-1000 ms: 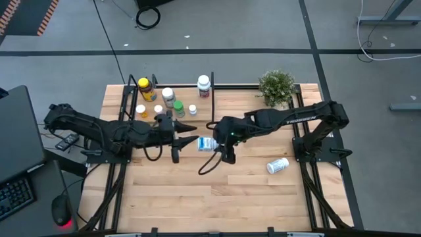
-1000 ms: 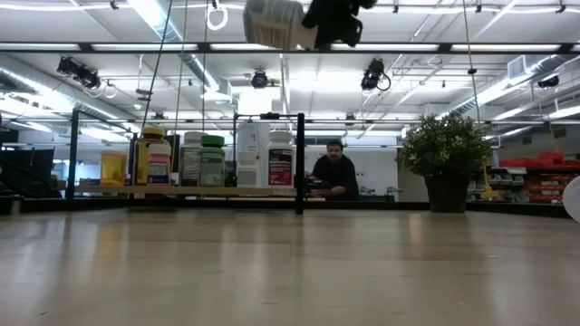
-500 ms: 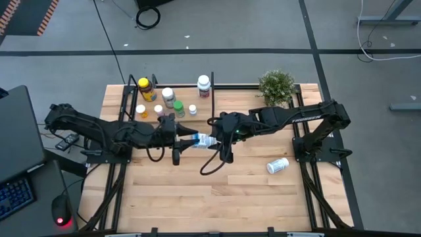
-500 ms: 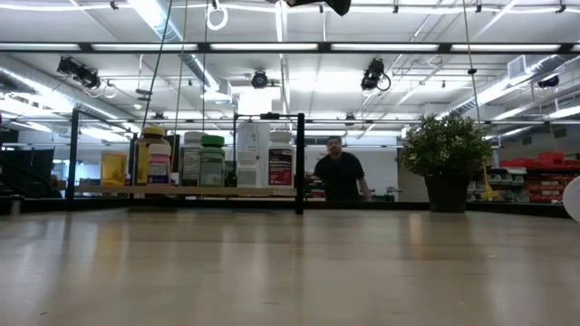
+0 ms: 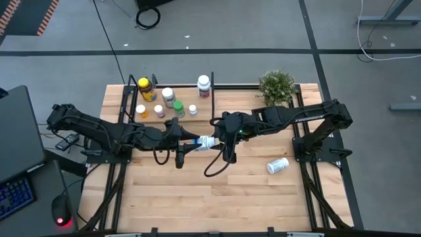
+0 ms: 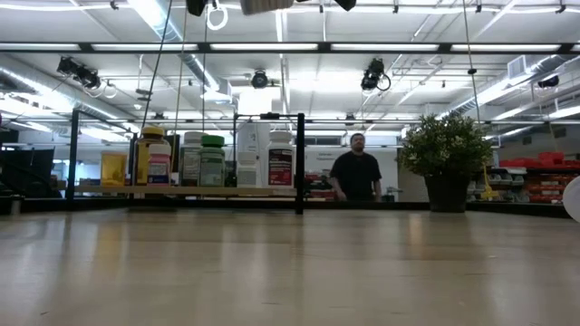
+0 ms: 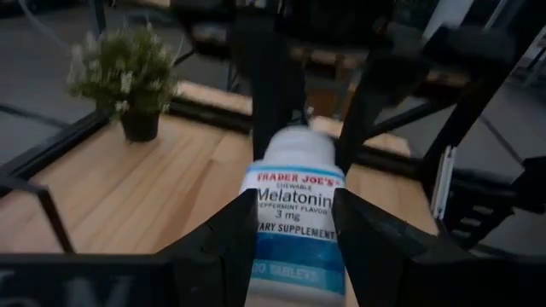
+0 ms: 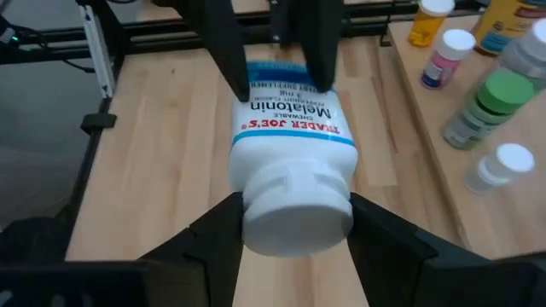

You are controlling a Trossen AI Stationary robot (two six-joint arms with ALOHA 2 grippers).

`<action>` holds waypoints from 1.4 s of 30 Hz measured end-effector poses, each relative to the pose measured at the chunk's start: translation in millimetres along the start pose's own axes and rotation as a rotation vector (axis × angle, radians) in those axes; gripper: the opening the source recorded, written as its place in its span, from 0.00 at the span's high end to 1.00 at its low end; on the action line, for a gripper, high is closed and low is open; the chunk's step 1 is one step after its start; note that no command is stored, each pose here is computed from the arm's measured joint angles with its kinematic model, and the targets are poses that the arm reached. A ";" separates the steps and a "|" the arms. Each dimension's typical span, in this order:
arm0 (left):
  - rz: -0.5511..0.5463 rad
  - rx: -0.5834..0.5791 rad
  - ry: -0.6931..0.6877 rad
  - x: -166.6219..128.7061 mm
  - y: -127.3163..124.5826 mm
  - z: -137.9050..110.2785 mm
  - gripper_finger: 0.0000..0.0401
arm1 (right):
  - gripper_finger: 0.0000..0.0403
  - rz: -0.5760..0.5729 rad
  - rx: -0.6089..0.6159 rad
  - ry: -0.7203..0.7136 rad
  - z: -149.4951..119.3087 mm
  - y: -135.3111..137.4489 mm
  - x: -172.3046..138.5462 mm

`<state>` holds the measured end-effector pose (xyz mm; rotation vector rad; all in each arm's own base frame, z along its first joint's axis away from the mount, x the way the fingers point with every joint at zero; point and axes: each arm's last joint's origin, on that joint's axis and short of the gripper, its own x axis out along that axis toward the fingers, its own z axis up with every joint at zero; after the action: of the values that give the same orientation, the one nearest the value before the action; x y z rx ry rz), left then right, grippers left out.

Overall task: Pick and place medicine bottles onto shelf by color
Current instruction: Put the blue medicine bottle on the shelf

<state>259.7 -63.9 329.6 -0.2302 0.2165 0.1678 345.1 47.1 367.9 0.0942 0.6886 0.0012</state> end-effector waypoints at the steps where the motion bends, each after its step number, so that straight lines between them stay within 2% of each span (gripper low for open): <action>1: 0.004 0.001 0.011 0.2 0.3 -1.3 0.60 | 0.52 -0.005 0.000 0.003 -0.4 -0.4 -1.3; 8: 0.018 -0.003 0.074 0.0 2.1 -8.0 0.60 | 0.52 -0.010 0.010 -0.020 1.6 -1.3 -9.9; 24: -0.004 0.007 0.081 -2.7 -4.0 -10.4 0.60 | 0.52 0.012 0.033 -0.097 9.0 0.0 -13.5; 32: 0.041 0.016 0.074 -0.2 2.0 -9.3 0.60 | 0.52 0.006 0.043 -0.117 10.9 -0.4 -13.7; 42: 0.045 0.015 0.072 -0.1 2.3 -9.2 0.60 | 0.52 0.007 0.042 -0.122 11.4 -0.9 -13.7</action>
<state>257.4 -64.0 320.5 -0.2167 0.2947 0.2029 341.8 44.8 385.3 0.1363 0.5669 -0.0122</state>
